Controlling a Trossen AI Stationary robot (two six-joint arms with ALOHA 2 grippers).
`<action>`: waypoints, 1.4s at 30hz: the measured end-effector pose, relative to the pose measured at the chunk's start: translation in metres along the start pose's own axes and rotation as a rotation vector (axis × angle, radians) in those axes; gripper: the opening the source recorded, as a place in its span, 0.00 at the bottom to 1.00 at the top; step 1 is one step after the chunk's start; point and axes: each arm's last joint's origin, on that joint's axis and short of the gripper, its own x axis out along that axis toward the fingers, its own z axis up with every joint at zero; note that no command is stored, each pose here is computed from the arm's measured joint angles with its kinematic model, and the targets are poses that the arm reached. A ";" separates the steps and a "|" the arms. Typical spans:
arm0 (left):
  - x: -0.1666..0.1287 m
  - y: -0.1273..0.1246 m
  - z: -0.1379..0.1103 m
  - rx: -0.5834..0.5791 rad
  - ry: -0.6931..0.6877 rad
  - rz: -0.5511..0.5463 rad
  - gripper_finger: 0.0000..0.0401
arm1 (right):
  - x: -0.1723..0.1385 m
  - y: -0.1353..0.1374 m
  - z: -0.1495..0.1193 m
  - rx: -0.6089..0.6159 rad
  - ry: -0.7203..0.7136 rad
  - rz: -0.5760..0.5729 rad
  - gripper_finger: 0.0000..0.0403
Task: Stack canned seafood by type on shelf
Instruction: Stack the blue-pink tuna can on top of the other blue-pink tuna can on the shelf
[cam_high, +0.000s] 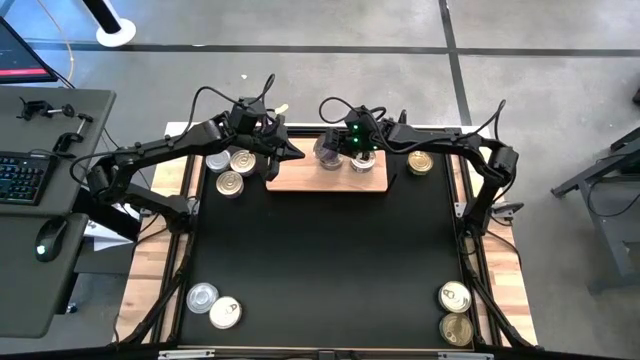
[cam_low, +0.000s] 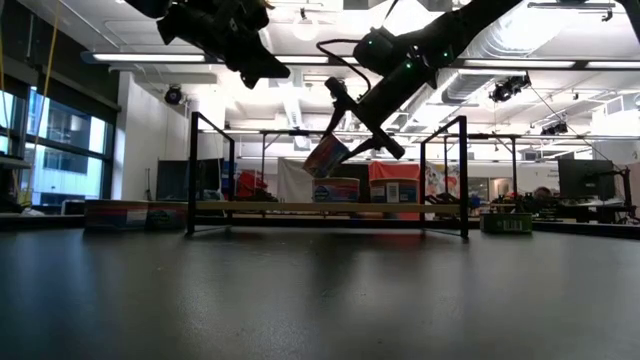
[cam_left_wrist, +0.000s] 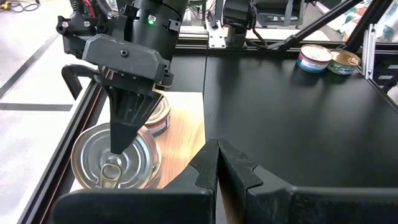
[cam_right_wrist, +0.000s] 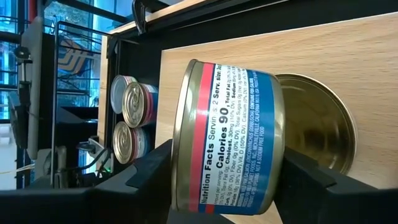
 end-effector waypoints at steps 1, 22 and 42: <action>0.000 0.000 0.000 -0.001 0.001 0.000 0.00 | 0.000 0.000 0.000 -0.013 0.005 0.002 0.54; 0.000 0.000 -0.001 -0.004 0.012 -0.003 0.00 | -0.001 -0.007 -0.003 -0.033 0.023 -0.079 0.79; 0.000 -0.001 -0.002 -0.009 0.021 -0.006 0.00 | -0.016 -0.004 0.000 -0.079 -0.011 -0.096 0.86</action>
